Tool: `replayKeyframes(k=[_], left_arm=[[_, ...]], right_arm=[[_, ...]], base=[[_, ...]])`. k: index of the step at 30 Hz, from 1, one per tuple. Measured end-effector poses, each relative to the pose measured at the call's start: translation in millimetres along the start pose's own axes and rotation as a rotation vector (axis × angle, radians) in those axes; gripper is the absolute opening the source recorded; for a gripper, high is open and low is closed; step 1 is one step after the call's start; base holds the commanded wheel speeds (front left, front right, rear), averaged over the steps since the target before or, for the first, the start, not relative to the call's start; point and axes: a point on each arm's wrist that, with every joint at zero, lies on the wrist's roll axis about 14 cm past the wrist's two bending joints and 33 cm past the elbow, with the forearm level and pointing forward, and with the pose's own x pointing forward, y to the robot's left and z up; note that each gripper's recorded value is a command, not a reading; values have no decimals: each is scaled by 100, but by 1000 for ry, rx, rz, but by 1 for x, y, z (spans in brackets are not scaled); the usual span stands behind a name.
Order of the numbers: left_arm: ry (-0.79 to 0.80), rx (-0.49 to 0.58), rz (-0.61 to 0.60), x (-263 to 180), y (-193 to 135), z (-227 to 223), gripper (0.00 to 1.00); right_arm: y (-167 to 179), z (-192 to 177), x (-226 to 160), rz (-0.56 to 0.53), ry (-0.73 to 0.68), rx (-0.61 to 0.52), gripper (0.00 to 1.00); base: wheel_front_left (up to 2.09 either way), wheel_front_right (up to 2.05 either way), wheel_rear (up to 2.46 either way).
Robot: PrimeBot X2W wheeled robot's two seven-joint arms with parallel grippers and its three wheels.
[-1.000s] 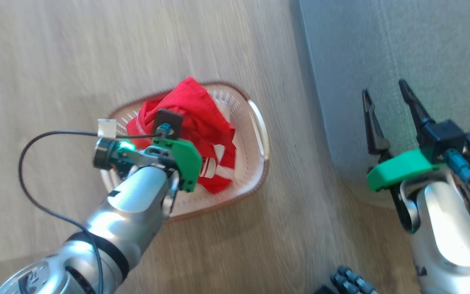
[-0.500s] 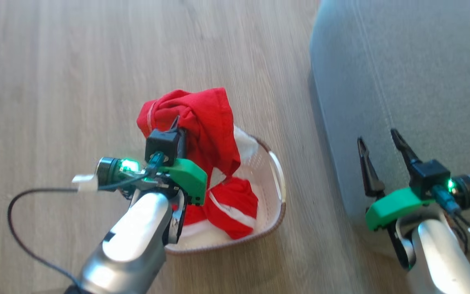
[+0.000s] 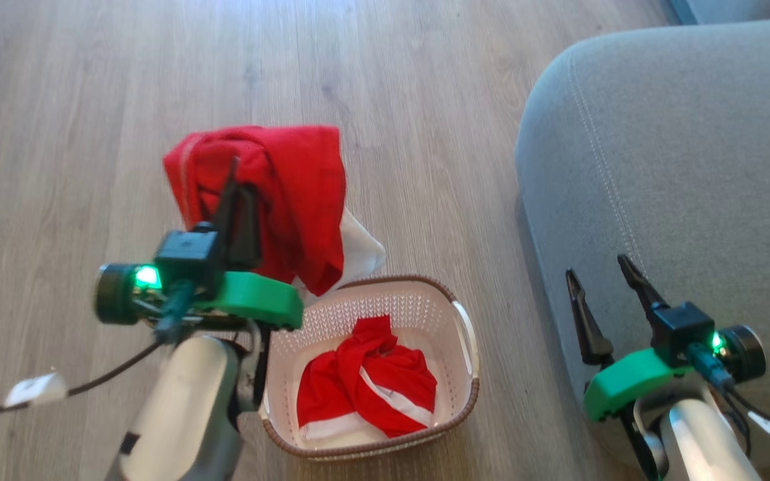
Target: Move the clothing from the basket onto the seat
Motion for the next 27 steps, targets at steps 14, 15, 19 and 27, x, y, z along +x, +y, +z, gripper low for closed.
replayKeyframes(k=[14,15,19,27], left_arm=[[-395,-120,3,-13,16,132,0],[-413,-125,-12,-15,13,138,0],[-431,-136,-107,-20,-12,143,0],[-375,-173,-291,-31,-61,127,0]], right_arm=[[9,8,-8,27,-26,-6,100],[10,9,-8,28,-27,-6,100],[11,8,-7,34,-26,-6,100],[15,5,-6,45,-18,-3,100]], base=[[0,0,0],[0,0,0],[0,0,0],[0,0,0]])
